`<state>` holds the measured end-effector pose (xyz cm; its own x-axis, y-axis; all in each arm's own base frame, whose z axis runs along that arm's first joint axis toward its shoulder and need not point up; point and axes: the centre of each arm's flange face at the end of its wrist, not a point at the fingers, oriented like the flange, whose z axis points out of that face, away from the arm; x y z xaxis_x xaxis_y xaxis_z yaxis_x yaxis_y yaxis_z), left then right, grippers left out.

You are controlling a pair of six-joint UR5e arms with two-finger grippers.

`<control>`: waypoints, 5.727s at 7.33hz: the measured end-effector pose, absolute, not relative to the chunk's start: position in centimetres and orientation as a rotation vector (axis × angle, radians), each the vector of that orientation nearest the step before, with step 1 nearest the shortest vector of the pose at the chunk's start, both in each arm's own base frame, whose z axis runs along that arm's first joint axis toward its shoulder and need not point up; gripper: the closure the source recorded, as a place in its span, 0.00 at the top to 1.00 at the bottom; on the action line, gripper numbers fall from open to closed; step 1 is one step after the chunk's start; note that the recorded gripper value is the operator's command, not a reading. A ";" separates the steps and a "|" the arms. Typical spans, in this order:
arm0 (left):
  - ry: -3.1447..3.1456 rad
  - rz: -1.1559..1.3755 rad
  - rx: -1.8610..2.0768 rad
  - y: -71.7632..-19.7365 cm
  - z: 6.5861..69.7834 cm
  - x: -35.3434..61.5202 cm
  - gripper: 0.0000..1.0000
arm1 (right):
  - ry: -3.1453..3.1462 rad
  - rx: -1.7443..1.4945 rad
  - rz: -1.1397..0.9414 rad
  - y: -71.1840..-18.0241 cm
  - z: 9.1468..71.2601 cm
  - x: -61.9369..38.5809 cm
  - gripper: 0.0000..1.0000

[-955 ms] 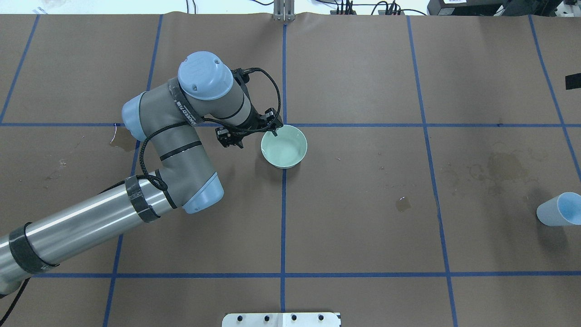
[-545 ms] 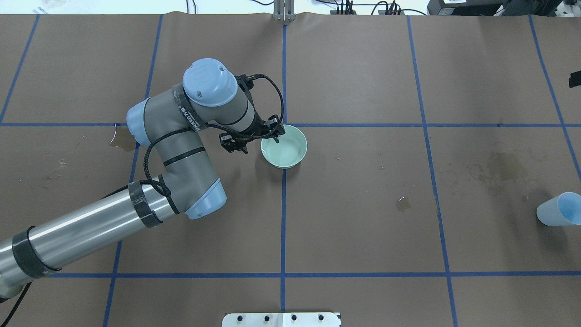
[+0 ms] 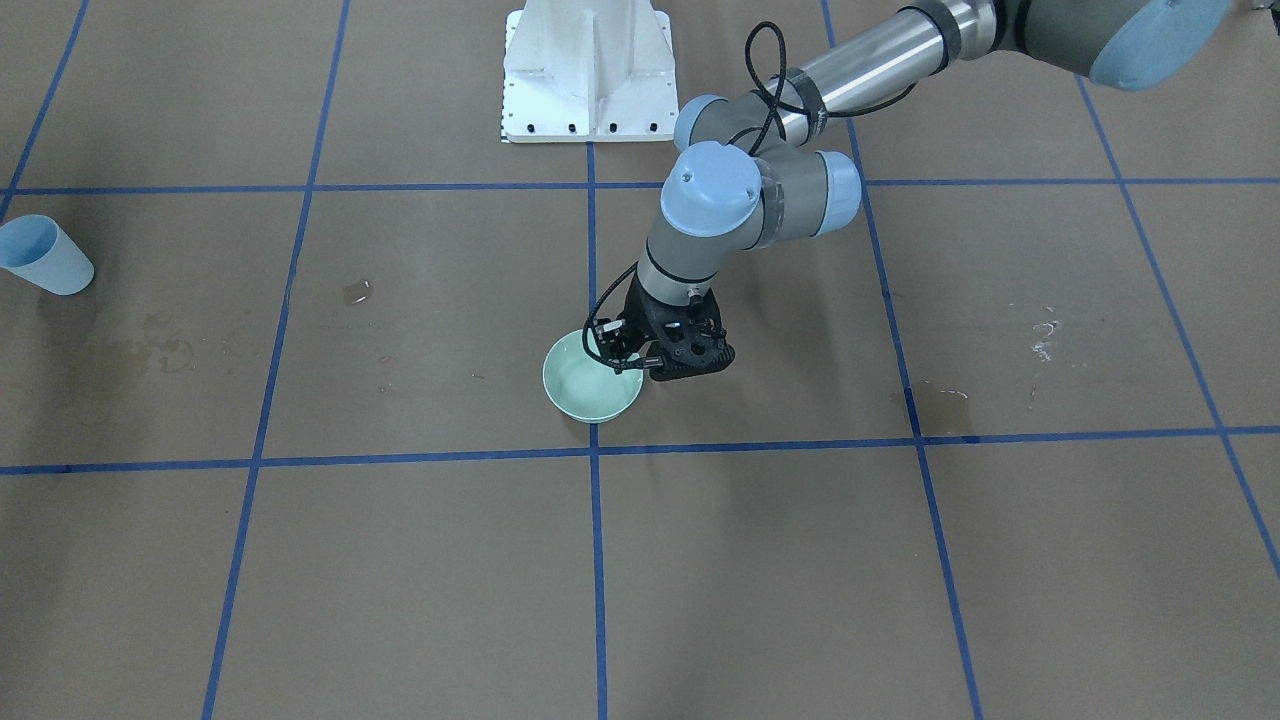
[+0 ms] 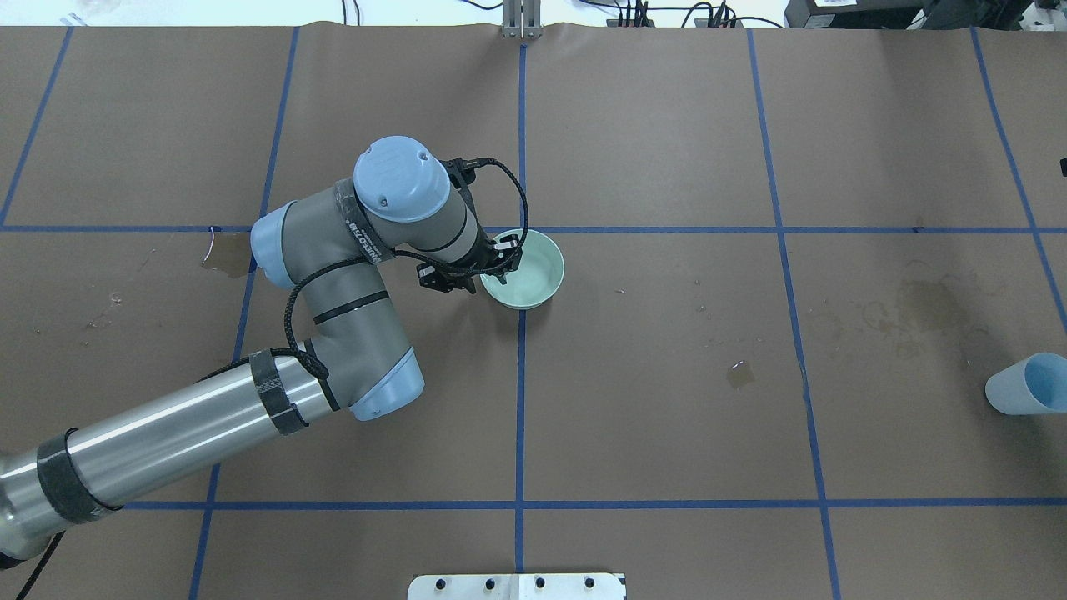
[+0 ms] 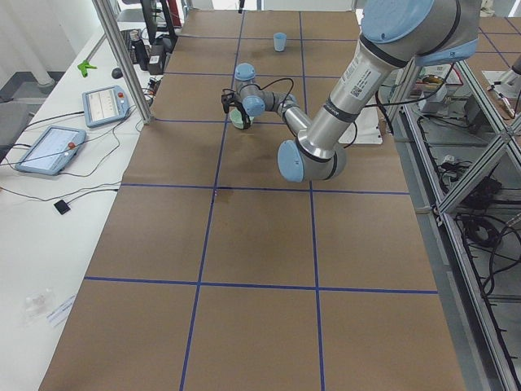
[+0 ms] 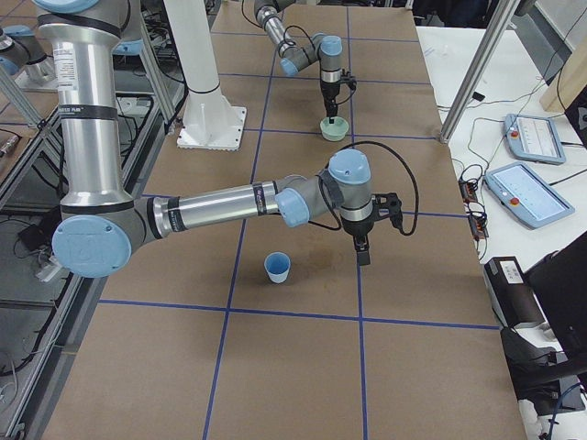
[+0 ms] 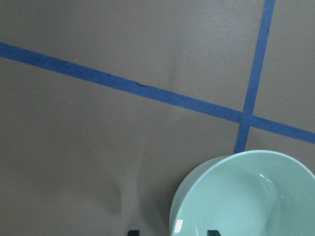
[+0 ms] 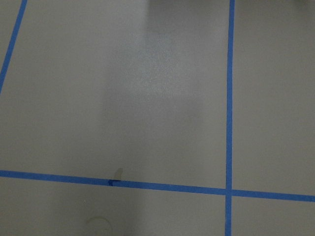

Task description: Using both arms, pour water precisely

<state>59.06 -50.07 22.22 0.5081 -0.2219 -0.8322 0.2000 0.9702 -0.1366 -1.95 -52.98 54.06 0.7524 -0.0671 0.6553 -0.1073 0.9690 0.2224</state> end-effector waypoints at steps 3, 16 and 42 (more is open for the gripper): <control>1.016 -0.246 -0.011 -51.0 21.5 58.4 0.00 | -0.755 0.200 0.006 -53.8 55.3 -1.2 0.99; 0.918 -0.107 0.078 -43.2 56.6 13.7 0.00 | -0.744 -0.022 0.047 -51.4 57.7 0.5 0.99; 0.884 -0.027 0.017 -38.2 56.9 20.0 1.00 | -0.745 -0.013 0.032 -52.0 57.4 0.3 0.99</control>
<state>19.97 -38.20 56.94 0.6340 -0.0166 -0.7731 0.0306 0.9995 0.0037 0.34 -52.04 57.41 0.7347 0.0338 0.6775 -0.0245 0.9994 -0.0233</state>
